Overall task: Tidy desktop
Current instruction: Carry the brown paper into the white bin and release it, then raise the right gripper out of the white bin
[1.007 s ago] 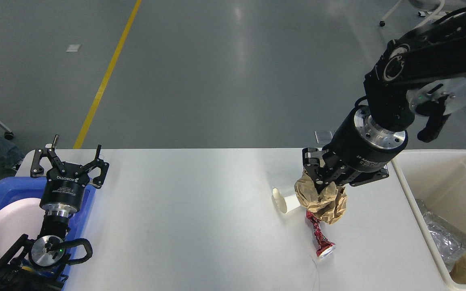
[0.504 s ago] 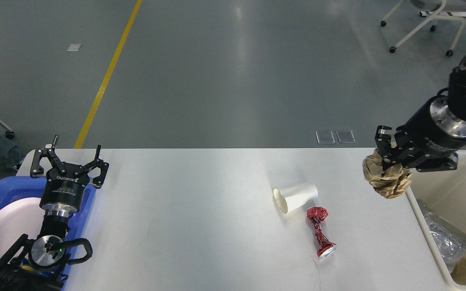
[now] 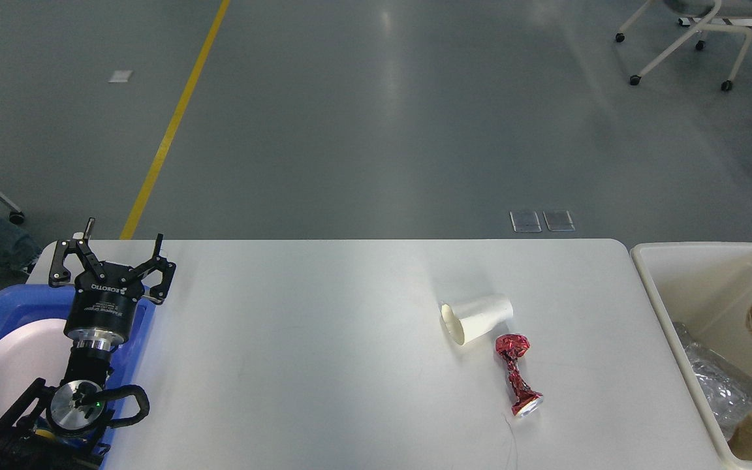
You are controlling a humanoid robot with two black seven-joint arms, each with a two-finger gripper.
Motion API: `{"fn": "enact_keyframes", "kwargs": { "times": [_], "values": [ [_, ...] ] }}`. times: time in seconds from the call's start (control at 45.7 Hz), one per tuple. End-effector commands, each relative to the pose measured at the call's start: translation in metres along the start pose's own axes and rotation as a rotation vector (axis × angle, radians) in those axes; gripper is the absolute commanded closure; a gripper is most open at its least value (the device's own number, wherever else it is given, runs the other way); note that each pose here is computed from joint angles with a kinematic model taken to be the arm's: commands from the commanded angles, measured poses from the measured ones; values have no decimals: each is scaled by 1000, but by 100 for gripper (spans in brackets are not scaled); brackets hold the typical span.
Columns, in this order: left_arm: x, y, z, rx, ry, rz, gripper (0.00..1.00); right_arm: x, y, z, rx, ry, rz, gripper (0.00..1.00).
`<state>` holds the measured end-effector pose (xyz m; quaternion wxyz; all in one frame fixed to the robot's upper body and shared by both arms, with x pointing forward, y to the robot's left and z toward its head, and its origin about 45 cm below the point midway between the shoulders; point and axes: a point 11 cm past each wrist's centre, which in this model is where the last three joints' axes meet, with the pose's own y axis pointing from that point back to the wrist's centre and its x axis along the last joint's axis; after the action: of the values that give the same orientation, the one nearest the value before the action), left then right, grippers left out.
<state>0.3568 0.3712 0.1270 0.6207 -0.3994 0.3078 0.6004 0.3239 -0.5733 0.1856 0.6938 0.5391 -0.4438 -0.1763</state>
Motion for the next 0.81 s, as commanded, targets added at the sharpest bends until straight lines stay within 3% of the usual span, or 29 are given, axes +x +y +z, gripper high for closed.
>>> {"fn": "enact_keyframes", "kwargs": {
  "times": [0.0, 0.197, 0.35, 0.788],
  "values": [
    [0, 0, 0, 0, 0, 0, 4, -24, -46, 18, -33, -30, 99, 100],
    [0, 0, 0, 0, 0, 0, 4, -81, -95, 28, -91, 20, 318, 100],
    [0, 0, 0, 0, 0, 0, 4, -115, -111, 38, -108, 32, 380, 100],
    [0, 0, 0, 0, 0, 0, 4, -123, -114, 35, -104, 41, 374, 100]
  ]
}}
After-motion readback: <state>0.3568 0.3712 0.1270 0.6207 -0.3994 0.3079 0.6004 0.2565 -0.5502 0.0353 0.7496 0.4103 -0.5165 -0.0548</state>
